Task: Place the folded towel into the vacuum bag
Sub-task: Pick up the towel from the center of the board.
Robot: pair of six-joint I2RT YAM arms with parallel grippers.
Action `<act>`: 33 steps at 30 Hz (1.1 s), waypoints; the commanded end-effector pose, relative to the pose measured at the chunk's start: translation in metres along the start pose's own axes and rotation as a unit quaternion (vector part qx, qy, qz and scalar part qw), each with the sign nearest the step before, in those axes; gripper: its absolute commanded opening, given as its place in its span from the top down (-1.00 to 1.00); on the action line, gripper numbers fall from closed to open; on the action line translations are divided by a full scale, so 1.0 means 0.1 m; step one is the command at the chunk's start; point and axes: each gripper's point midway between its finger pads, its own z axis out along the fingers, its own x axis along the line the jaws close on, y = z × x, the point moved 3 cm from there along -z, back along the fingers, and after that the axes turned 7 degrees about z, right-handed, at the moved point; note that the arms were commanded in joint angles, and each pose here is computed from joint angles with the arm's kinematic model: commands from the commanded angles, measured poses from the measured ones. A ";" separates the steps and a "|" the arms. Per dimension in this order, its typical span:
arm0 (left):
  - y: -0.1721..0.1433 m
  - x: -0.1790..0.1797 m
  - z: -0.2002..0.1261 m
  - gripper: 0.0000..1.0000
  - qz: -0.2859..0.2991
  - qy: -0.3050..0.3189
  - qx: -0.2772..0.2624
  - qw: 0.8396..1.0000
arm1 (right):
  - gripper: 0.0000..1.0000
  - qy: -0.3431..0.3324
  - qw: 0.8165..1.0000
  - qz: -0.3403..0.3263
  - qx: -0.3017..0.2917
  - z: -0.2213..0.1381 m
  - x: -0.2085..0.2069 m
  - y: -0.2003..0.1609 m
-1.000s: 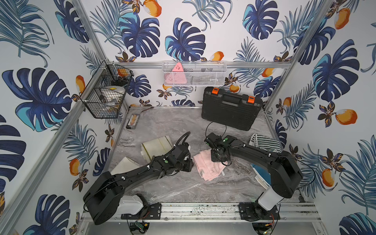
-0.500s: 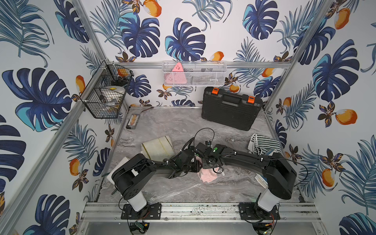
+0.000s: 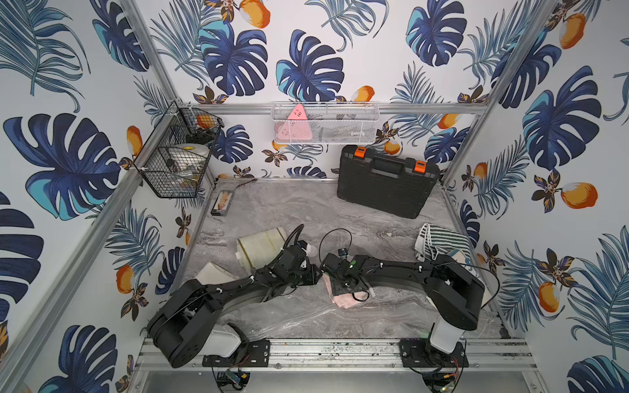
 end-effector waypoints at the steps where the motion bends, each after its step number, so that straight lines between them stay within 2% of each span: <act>1: -0.06 0.13 -0.20 0.26 0.018 0.056 0.024 0.998 | -0.66 -0.048 0.996 -0.046 0.062 0.19 -0.07 -0.25; 4: -0.01 0.10 -0.32 0.20 0.016 0.062 0.014 0.998 | -0.44 -0.098 0.991 -0.049 0.082 0.34 -0.23 -0.29; 8: -0.02 0.16 -0.36 0.15 0.018 0.086 0.017 0.996 | 0.30 -0.095 0.987 0.014 0.129 0.53 -0.58 -0.22; 10: -0.02 0.17 -0.36 0.13 0.021 0.091 0.021 0.995 | 0.50 -0.096 0.986 0.035 0.133 0.55 -0.75 -0.15; 14: -0.01 0.08 -0.37 0.08 0.044 0.083 0.030 0.995 | 0.61 -0.095 0.983 0.064 0.147 0.61 -0.99 -0.03; 17: -0.09 -0.11 -0.35 0.00 0.089 0.083 0.052 0.991 | 0.64 -0.088 0.985 0.063 0.138 0.61 -0.96 0.11; 20: -0.27 -0.33 -0.34 -0.10 0.132 0.070 0.082 0.985 | 0.76 -0.066 0.987 0.060 0.135 0.56 -0.89 0.24; 23: -0.44 -0.44 -0.40 -0.23 0.172 0.079 0.111 0.976 | 0.91 -0.008 0.992 0.063 0.111 0.23 -0.79 0.42; 26: -0.52 -0.44 -0.51 -0.34 0.195 0.103 0.126 0.967 | 1.00 0.037 0.993 0.094 0.068 -0.18 -0.87 0.71; 30: -0.66 -0.49 -0.53 -0.49 0.229 0.118 0.159 0.953 | 1.00 0.094 0.983 0.146 0.053 -0.42 -1.12 0.86; 33: -0.81 -0.55 -0.48 -0.58 0.273 0.134 0.184 0.935 | 1.00 0.115 0.978 0.169 0.038 -0.58 -1.27 0.93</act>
